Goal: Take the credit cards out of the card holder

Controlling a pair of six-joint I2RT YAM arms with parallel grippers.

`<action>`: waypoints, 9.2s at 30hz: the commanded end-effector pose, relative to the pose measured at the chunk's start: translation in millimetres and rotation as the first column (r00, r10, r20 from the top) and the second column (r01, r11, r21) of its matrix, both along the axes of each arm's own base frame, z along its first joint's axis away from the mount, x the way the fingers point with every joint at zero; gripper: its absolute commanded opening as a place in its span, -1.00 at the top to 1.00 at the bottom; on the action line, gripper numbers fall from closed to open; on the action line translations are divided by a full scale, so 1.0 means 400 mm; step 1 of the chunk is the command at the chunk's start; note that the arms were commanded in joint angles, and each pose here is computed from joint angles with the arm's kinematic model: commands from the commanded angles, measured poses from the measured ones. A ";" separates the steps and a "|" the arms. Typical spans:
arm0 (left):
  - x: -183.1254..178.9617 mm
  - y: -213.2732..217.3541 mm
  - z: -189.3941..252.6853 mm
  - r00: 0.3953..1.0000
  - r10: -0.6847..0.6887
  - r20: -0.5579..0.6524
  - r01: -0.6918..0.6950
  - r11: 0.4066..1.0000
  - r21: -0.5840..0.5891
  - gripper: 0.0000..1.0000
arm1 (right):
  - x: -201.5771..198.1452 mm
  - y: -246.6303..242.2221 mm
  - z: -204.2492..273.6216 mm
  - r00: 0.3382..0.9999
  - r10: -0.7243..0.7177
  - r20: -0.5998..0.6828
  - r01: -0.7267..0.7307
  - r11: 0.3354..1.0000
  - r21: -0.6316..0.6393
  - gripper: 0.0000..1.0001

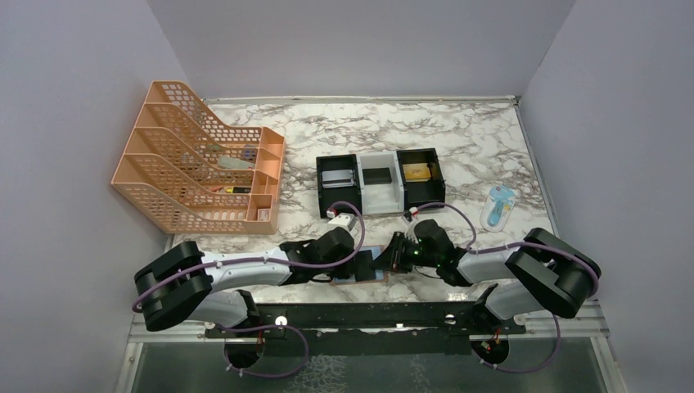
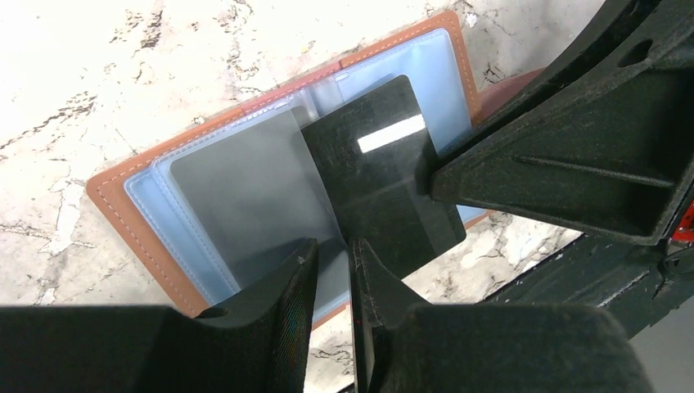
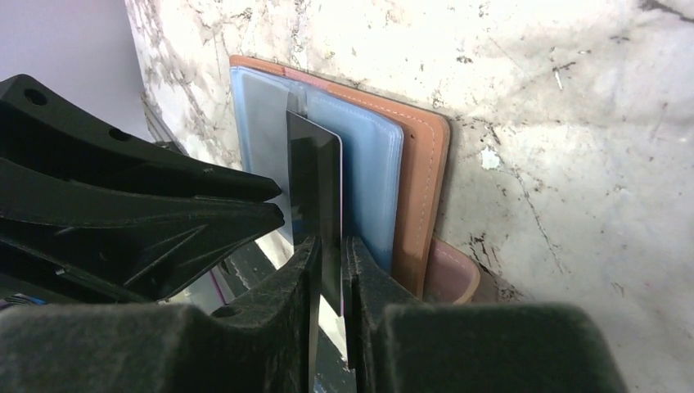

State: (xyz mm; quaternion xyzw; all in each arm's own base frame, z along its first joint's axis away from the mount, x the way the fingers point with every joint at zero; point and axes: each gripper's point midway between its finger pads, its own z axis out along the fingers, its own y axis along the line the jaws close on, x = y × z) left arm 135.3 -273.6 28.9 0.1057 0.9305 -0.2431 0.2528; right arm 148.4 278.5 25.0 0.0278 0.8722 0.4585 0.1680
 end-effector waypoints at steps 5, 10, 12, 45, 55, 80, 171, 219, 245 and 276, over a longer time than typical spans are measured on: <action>0.006 0.013 -0.020 1.000 -0.009 0.009 0.009 0.998 0.068 0.58 | 0.008 0.033 0.023 0.999 0.040 0.026 -0.042 0.997 0.059 0.62; 0.003 0.022 -0.027 1.000 -0.005 0.006 0.005 0.997 0.074 0.61 | 0.007 0.048 0.029 0.997 0.067 0.026 -0.069 0.995 0.077 0.63; 0.002 0.025 -0.030 1.000 -0.006 0.005 0.006 0.997 0.078 0.61 | 0.011 0.049 0.025 0.998 0.061 0.019 -0.062 0.996 0.071 0.64; 0.021 0.009 0.037 0.998 0.005 0.068 -0.005 1.000 0.004 0.35 | 0.032 0.003 0.049 0.985 0.053 0.162 -0.048 0.998 -0.035 0.98; 0.034 0.021 0.080 0.993 0.022 0.115 -0.020 1.000 -0.021 0.11 | 0.042 0.005 0.079 0.972 0.055 0.227 -0.052 0.998 -0.016 0.98; 0.010 -0.061 0.019 1.000 -0.018 0.019 0.020 0.992 -0.124 0.37 | 0.024 0.002 0.011 1.000 -0.011 0.025 0.012 0.999 -0.039 0.67; 0.231 0.465 0.367 0.817 0.384 0.429 -0.485 0.861 0.151 -0.99 | 0.495 -0.122 0.427 0.062 0.651 0.756 0.114 0.748 -0.654 0.98; 0.239 0.455 0.346 0.839 0.358 0.410 -0.465 0.863 0.196 -0.99 | 0.736 -0.042 0.136 -0.117 0.928 0.353 0.121 0.366 -0.923 0.98; 0.239 0.457 0.348 0.836 0.362 0.413 -0.469 0.862 0.193 -0.99 | 0.706 -0.043 0.091 -0.089 0.939 0.333 0.037 0.337 -0.941 0.50; 0.237 0.452 0.348 0.841 0.357 0.407 -0.460 0.868 0.189 -0.99 | 0.607 -0.065 0.173 0.880 0.166 0.444 0.121 0.828 -0.548 0.73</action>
